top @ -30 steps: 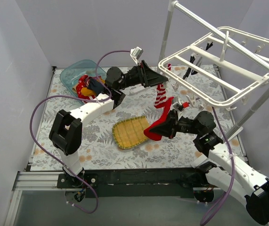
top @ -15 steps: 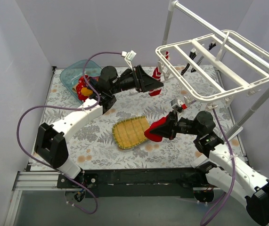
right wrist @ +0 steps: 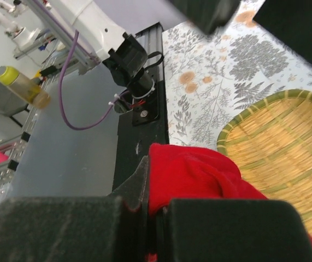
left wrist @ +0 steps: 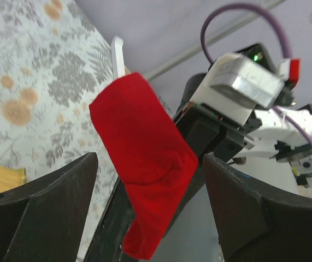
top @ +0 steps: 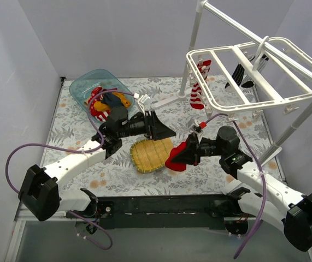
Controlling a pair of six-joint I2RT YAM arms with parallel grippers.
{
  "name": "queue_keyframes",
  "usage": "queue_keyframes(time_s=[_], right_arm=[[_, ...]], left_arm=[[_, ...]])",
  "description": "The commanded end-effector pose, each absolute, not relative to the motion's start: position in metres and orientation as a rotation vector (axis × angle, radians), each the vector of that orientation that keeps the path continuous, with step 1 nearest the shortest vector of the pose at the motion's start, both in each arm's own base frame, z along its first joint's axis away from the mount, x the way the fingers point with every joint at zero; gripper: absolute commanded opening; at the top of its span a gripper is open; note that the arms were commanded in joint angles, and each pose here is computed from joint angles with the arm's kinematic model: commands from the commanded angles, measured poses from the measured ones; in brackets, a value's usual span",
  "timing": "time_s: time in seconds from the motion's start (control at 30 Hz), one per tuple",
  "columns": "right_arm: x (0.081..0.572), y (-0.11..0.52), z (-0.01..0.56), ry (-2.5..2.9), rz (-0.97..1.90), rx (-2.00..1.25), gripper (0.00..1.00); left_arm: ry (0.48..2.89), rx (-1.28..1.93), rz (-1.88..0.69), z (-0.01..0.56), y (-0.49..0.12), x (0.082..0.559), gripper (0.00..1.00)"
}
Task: Remove the socks clipped to the hanger
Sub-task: Place the sock in the bin.
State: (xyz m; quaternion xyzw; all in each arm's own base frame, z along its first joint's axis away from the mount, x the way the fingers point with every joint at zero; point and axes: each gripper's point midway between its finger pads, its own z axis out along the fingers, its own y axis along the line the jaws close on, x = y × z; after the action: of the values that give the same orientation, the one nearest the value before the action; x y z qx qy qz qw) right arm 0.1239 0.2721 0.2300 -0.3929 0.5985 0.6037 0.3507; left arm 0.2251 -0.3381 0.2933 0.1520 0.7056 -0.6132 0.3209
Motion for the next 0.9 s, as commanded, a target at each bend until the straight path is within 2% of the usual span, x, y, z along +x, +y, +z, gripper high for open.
queue_keyframes(time_s=[0.0, 0.23, 0.33, 0.37, 0.63, 0.87], right_arm=[[0.109, 0.277, 0.23, 1.496, 1.607, -1.119, 0.02], [0.104, 0.29, 0.226, 1.517, 1.599, -1.17, 0.02], [0.106, 0.292, 0.227, 1.519, 1.588, -1.161, 0.02], [0.107, 0.293, 0.228, 1.518, 1.582, -1.157, 0.02], [0.107, 0.292, 0.235, 1.51, 1.568, -1.148, 0.02], [0.108, 0.291, 0.241, 1.493, 1.547, -1.137, 0.02]], left_arm=[[1.839, 0.472, -1.68, 0.292, -0.339, 0.188, 0.76], [1.867, 0.495, -1.721, 0.28, -0.348, 0.166, 0.7], [1.874, 0.496, -1.716, 0.278, -0.35, 0.163, 0.61], [1.877, 0.49, -1.706, 0.277, -0.35, 0.163, 0.55], [1.885, 0.499, -1.667, 0.278, -0.353, 0.159, 0.4], [1.924, 0.515, -1.618, 0.271, -0.357, 0.157, 0.36]])
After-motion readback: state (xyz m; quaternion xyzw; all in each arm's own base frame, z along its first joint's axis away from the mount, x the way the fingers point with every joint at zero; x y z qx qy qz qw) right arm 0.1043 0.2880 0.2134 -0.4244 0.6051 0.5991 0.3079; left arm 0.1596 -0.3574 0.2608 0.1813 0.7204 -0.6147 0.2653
